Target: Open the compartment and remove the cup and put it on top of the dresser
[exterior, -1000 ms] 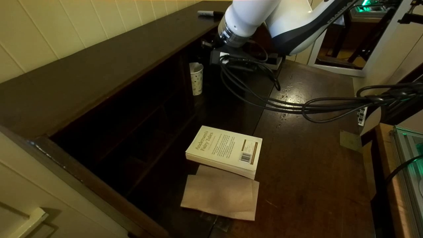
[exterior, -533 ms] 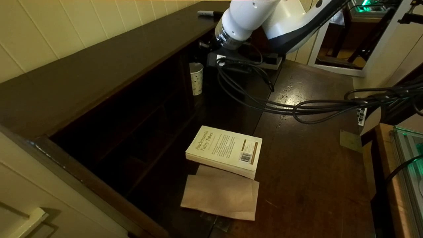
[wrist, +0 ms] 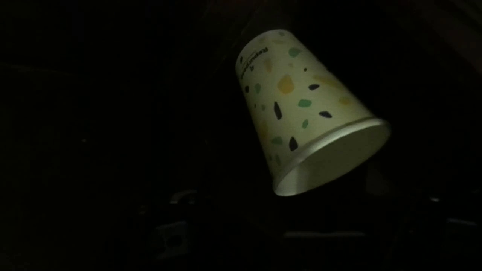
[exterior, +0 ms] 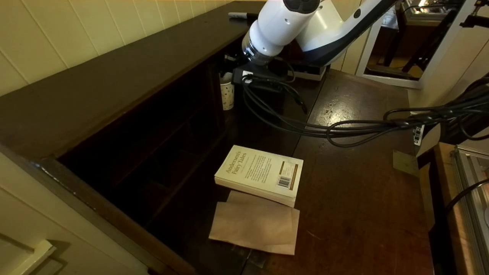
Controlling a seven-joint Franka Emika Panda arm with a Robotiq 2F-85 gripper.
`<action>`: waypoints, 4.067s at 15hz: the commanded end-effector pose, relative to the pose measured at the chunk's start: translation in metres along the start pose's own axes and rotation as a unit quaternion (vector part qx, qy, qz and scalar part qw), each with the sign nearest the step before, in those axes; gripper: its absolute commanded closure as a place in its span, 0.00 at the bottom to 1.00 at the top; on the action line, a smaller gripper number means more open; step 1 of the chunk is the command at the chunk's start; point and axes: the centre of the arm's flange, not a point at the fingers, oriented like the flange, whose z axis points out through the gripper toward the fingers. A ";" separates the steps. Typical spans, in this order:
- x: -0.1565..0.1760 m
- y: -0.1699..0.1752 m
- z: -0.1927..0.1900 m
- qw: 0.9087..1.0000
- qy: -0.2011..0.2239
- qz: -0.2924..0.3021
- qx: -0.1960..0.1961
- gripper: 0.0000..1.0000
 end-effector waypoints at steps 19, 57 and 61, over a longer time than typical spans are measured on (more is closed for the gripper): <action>-0.011 0.016 0.026 0.993 -0.041 0.109 0.018 0.46; -0.048 0.048 -0.119 0.983 -0.172 0.022 -0.052 1.00; -0.028 0.040 -0.139 0.986 -0.157 -0.022 -0.050 1.00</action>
